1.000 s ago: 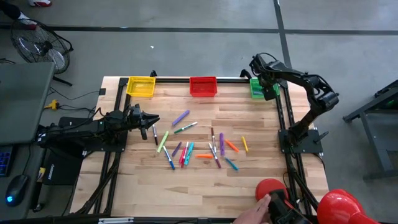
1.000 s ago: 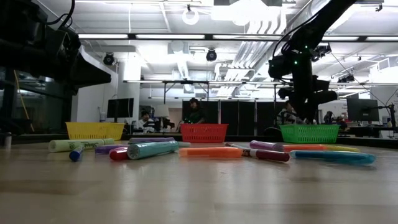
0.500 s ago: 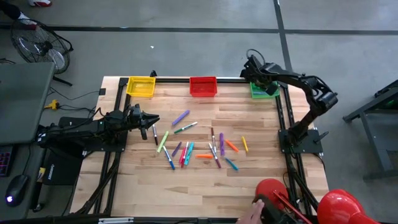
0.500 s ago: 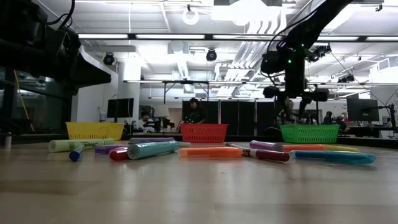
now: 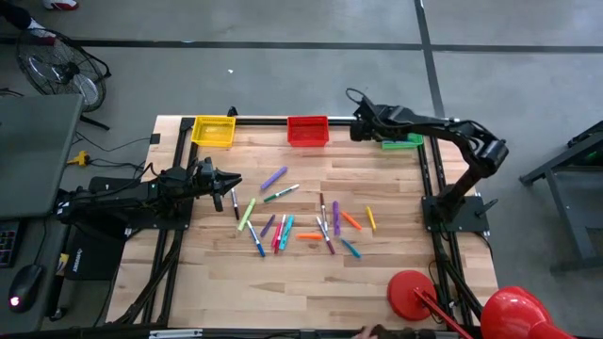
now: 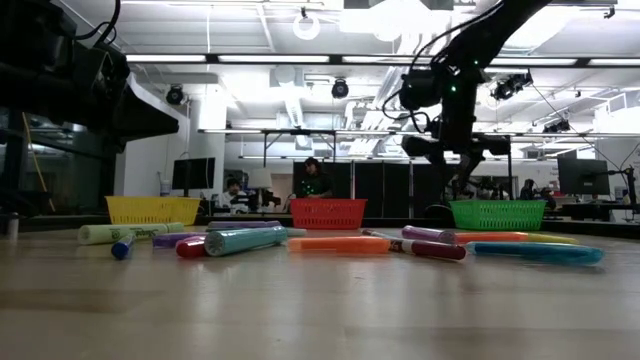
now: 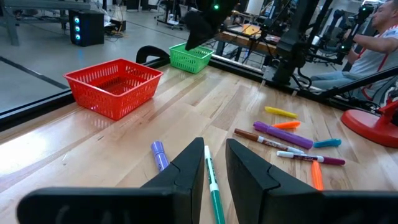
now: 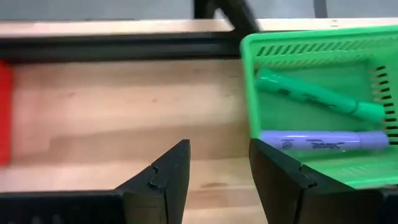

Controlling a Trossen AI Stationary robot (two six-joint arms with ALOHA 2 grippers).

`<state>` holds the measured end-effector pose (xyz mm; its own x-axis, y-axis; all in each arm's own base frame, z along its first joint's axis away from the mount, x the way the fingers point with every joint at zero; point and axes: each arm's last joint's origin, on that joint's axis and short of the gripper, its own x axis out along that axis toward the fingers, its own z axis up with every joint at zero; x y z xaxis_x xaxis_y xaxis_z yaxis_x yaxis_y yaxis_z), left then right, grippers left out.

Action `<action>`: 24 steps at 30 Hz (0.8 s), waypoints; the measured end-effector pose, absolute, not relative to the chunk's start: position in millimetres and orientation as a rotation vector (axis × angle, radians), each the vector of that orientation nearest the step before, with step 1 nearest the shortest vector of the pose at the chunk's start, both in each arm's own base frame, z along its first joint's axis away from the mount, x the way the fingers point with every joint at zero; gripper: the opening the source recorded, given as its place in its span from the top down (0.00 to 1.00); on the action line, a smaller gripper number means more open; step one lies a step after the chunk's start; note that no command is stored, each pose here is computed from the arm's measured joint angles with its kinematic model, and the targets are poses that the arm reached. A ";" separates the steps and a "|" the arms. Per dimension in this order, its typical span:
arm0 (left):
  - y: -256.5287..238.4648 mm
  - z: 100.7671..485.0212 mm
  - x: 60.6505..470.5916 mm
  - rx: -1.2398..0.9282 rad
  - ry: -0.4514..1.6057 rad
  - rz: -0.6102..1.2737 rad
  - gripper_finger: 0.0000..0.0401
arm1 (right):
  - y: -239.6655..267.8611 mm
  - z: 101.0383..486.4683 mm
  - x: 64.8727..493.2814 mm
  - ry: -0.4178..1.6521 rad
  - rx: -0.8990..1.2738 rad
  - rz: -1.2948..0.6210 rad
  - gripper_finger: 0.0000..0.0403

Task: Pick & Place Markers
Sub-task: Put the purple highlighter into the green bin

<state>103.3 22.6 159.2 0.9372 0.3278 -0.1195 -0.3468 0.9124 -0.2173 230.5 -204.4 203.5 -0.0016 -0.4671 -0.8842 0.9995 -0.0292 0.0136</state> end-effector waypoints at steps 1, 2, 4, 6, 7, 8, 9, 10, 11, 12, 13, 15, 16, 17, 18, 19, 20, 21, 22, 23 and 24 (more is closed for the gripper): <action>22.6 159.3 103.2 -0.238 0.081 0.348 0.84 | -200.7 203.7 233.0 0.836 0.860 -1.404 0.62; 22.6 159.2 103.2 -0.239 0.081 0.348 0.84 | -196.6 203.9 235.7 0.847 0.852 -1.389 0.62; 22.6 159.2 103.2 -0.238 0.081 0.348 0.84 | -188.0 204.0 242.2 0.866 0.829 -1.352 0.62; 22.5 159.3 103.3 -0.238 0.081 0.348 0.84 | -178.9 203.7 249.1 0.887 0.823 -1.296 0.62; 22.6 159.3 103.2 -0.239 0.081 0.348 0.84 | -173.7 203.6 252.8 0.898 0.826 -1.264 0.62; 22.6 159.2 103.3 -0.238 0.081 0.348 0.84 | -167.8 203.4 256.7 0.910 0.828 -1.231 0.62; 22.6 159.3 103.2 -0.239 0.081 0.348 0.84 | -161.5 203.4 260.7 0.922 0.830 -1.194 0.62; 22.6 159.2 103.3 -0.238 0.081 0.348 0.84 | -154.8 203.3 264.7 0.938 0.827 -1.154 0.62; 22.6 159.3 103.3 -0.238 0.081 0.348 0.84 | -148.3 203.1 268.4 0.955 0.822 -1.115 0.62; 22.6 159.3 103.2 -0.239 0.080 0.348 0.84 | -141.7 203.0 271.7 0.970 0.819 -1.080 0.62; 22.6 159.3 103.3 -0.238 0.081 0.348 0.84 | -135.4 202.8 274.7 0.983 0.818 -1.050 0.62; 22.6 159.3 103.2 -0.238 0.081 0.348 0.84 | -123.0 202.4 279.6 1.007 0.817 -1.004 0.62; 22.6 159.2 103.2 -0.238 0.081 0.348 0.84 | -117.5 202.2 281.4 1.018 0.818 -0.990 0.62; 22.6 159.2 103.3 -0.238 0.081 0.348 0.84 | -112.1 202.0 283.0 1.031 0.813 -0.972 0.62; 22.6 159.3 103.3 -0.239 0.081 0.348 0.84 | -106.5 201.9 284.9 1.041 0.806 -0.953 0.62; 22.6 159.3 103.2 -0.238 0.081 0.348 0.84 | -101.5 201.9 286.5 1.049 0.800 -0.935 0.62; 22.6 159.3 103.3 -0.239 0.081 0.348 0.84 | -96.6 201.9 287.9 1.059 0.797 -0.917 0.62; 22.6 159.3 103.2 -0.239 0.080 0.348 0.84 | -91.8 201.7 289.1 1.069 0.795 -0.899 0.62; 22.6 159.2 103.3 -0.238 0.081 0.348 0.84 | -87.2 201.7 290.5 1.075 0.793 -0.884 0.62; 22.5 159.3 103.3 -0.239 0.081 0.348 0.84 | -82.4 201.7 291.9 1.080 0.792 -0.869 0.62; 22.6 159.2 103.3 -0.238 0.081 0.348 0.84 | -77.6 201.6 293.2 1.086 0.794 -0.854 0.62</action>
<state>103.3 22.6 159.2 0.9372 0.3278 -0.1194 -0.3469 0.9124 -0.2172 293.2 -77.6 201.6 0.2311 -0.1888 -0.9544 0.8832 0.4521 0.1244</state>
